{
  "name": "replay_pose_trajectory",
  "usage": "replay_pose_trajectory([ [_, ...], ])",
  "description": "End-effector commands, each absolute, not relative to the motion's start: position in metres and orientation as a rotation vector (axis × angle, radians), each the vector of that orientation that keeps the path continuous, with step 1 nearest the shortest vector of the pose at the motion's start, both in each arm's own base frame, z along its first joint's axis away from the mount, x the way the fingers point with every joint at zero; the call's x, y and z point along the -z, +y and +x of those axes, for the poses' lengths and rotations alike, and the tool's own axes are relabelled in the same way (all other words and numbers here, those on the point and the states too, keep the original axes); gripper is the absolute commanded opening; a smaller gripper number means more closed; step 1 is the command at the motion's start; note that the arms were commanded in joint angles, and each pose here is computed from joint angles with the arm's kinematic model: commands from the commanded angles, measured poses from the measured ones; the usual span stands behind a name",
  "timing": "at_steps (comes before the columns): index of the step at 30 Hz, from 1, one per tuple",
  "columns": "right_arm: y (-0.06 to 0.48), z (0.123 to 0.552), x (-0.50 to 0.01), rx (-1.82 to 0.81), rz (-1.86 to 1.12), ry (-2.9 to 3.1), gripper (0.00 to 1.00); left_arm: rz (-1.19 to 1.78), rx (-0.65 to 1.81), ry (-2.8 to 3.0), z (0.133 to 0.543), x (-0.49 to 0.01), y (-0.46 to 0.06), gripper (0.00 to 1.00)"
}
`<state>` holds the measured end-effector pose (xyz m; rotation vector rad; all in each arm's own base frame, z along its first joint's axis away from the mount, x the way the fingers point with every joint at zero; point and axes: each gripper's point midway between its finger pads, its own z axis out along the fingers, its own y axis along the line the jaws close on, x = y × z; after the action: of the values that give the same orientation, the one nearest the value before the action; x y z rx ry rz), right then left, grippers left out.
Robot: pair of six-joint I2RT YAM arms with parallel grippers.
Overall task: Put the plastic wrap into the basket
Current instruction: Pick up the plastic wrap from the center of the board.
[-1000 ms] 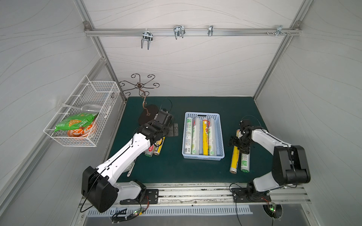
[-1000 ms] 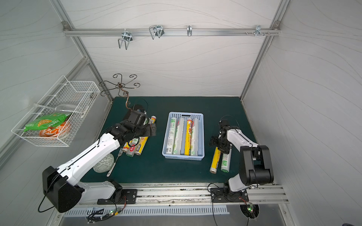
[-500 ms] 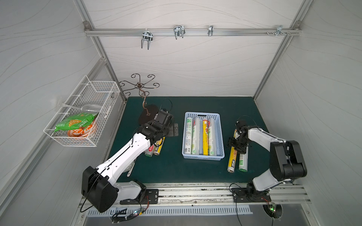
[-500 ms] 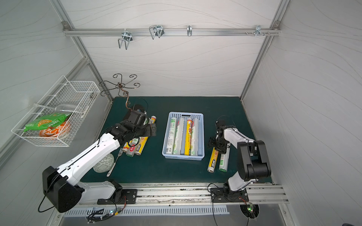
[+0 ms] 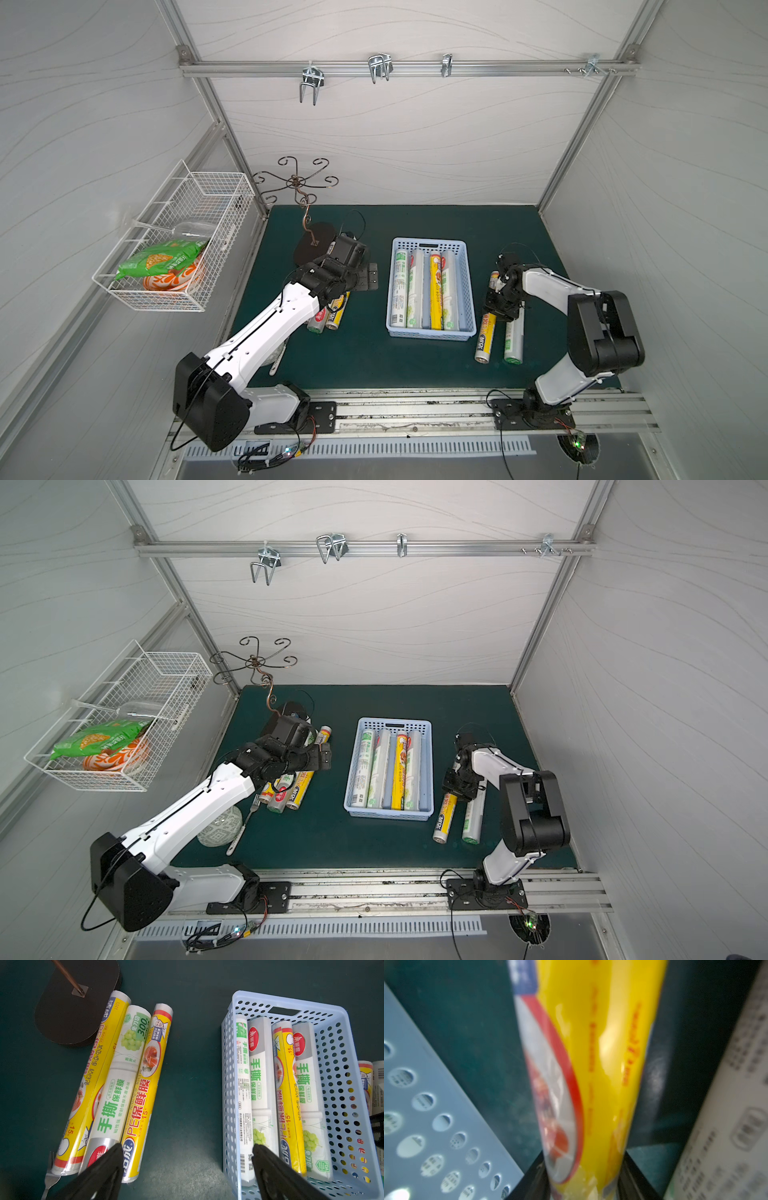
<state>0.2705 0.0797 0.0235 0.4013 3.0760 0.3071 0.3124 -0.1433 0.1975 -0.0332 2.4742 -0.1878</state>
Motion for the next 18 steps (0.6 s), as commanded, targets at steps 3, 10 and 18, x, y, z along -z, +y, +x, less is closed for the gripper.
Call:
replay_pose_trajectory([
  [3,0.086,0.275,-0.024,-0.338,0.368,3.083,0.4,-0.041,0.206,2.429,0.318,-0.208,-0.144,0.99],
  [10,0.083,0.28,-0.041,-0.311,0.323,3.075,0.3,-0.039,0.202,2.425,0.317,-0.21,-0.143,0.98],
  [18,0.076,0.288,-0.087,-0.269,0.272,3.015,0.29,-0.04,0.207,2.416,0.317,-0.214,-0.143,0.98],
])
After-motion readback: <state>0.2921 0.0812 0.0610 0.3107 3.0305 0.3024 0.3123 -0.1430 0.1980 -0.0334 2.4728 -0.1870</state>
